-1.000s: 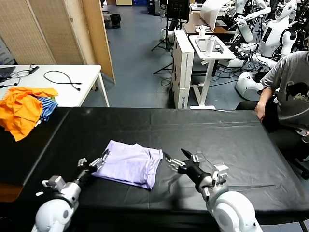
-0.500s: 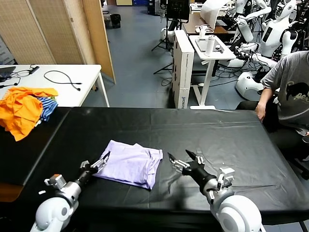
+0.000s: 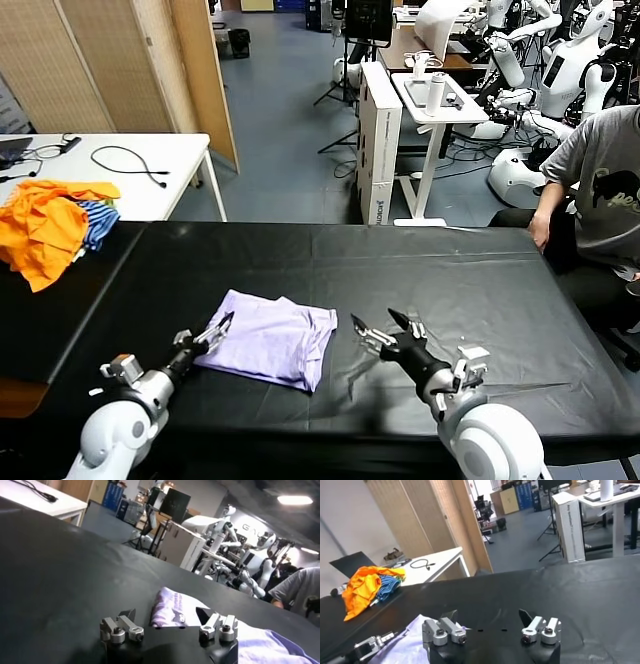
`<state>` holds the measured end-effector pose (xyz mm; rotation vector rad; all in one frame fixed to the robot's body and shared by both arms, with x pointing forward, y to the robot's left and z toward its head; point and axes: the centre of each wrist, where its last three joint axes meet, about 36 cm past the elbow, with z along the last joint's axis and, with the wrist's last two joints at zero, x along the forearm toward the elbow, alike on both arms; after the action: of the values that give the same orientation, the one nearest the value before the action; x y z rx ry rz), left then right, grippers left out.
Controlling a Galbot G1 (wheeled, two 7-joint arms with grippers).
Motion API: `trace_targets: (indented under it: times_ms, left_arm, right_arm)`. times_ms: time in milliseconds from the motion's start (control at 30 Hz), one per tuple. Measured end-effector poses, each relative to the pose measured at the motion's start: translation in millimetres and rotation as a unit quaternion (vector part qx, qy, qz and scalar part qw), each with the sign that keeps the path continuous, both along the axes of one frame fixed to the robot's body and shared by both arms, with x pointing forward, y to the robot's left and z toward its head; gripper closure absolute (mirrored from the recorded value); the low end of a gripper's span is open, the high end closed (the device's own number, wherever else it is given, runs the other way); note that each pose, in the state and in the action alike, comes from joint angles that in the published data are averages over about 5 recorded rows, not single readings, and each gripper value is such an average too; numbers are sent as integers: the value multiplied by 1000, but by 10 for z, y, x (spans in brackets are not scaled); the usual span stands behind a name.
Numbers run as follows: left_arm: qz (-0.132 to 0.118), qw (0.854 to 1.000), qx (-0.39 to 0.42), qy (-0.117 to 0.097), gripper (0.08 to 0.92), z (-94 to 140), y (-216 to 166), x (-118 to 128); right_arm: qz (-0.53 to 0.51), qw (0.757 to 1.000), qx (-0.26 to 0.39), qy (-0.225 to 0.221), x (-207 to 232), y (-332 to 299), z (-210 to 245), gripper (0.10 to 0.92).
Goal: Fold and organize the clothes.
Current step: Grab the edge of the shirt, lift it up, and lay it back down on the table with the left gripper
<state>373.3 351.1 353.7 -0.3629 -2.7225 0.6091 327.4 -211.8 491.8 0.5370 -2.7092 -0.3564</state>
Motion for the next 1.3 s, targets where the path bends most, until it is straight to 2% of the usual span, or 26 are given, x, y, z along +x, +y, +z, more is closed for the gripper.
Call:
trace_targets:
  times_ms: [567, 667, 733, 900, 1067, 1167, 1300]
  left_arm:
    - [4, 1000, -16, 9, 93, -35, 19, -10]
    - [4, 1000, -16, 9, 115, -33, 17, -15]
    - [3, 1000, -16, 10, 182, -32, 16, -21]
    - [3, 1000, -15, 10, 513, -32, 12, -29]
    - [3, 1000, -15, 9, 766, -26, 10, -36]
    - [4, 1000, -15, 9, 820, -26, 10, -44]
    - [12, 1000, -3, 6, 817, -10, 5, -68]
  right_arm:
    - [-1, 1000, -3, 1, 10, 10, -18, 115]
    - [-1, 1000, -4, 1, 10, 13, -21, 115]
    - [-1, 1000, -4, 2, 12, 17, -25, 115]
    - [0, 1000, -3, 3, 13, 34, -39, 115]
    - [0, 1000, -3, 4, 18, 37, -48, 115]
    - [0, 1000, -4, 5, 30, 39, -56, 115]
    - [0, 1000, -5, 5, 37, 44, -63, 115]
